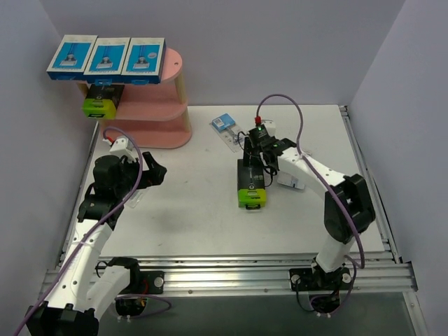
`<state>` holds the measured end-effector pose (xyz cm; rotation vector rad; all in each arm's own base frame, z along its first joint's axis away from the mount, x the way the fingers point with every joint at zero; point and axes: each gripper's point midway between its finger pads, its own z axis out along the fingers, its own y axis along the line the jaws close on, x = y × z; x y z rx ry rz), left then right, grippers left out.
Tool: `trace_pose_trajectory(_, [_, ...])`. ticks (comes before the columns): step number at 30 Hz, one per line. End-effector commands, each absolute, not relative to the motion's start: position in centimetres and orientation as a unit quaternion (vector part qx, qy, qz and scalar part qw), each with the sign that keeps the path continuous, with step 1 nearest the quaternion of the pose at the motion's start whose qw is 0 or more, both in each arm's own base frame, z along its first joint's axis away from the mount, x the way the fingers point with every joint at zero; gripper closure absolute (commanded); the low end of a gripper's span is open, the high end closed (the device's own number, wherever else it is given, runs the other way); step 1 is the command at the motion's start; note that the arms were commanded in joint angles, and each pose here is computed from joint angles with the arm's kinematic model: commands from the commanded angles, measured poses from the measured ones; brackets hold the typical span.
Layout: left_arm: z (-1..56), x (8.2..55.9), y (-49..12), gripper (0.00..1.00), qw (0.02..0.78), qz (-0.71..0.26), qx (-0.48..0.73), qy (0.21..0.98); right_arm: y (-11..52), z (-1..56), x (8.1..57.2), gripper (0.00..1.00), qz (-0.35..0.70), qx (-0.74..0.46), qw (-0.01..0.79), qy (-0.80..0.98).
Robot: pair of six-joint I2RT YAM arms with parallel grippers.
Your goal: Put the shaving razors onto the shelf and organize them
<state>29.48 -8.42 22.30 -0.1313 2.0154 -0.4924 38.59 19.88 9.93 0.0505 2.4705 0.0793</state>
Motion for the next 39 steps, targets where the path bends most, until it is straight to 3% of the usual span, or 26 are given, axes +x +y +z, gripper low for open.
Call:
trace_pose_trajectory(1, [23.2, 29.8, -8.8, 0.03, 0.517, -0.212, -0.043, 0.828, 18.6, 11.8, 37.2, 0.37, 0.056, 0.041, 0.341, 0.938])
trace_pose_trajectory(15, [22.5, 30.1, -8.5, 0.03, 0.508, -0.208, -0.049, 0.834, 17.1, 8.1, 30.1, 0.41, 0.125, 0.078, 0.313, 0.938])
trace_pose_trajectory(21, [22.1, 30.2, -8.5, 0.03, 0.504, -0.209, -0.05, 0.837, 20.1, 7.3, 29.7, 0.42, 0.199, 0.073, 0.306, 0.928])
trace_pose_trajectory(32, [21.7, 30.5, -9.0, 0.03, 0.494, -0.22, -0.047, 0.84, 31.4, 9.4, 28.9, 0.43, 0.34, -0.001, 0.28, 0.898])
trace_pose_trajectory(39, [21.3, 30.7, -8.7, 0.03, 0.489, -0.212, -0.051, 0.844, 30.9, 12.3, 29.6, 0.43, 0.374, -0.014, 0.304, 0.876])
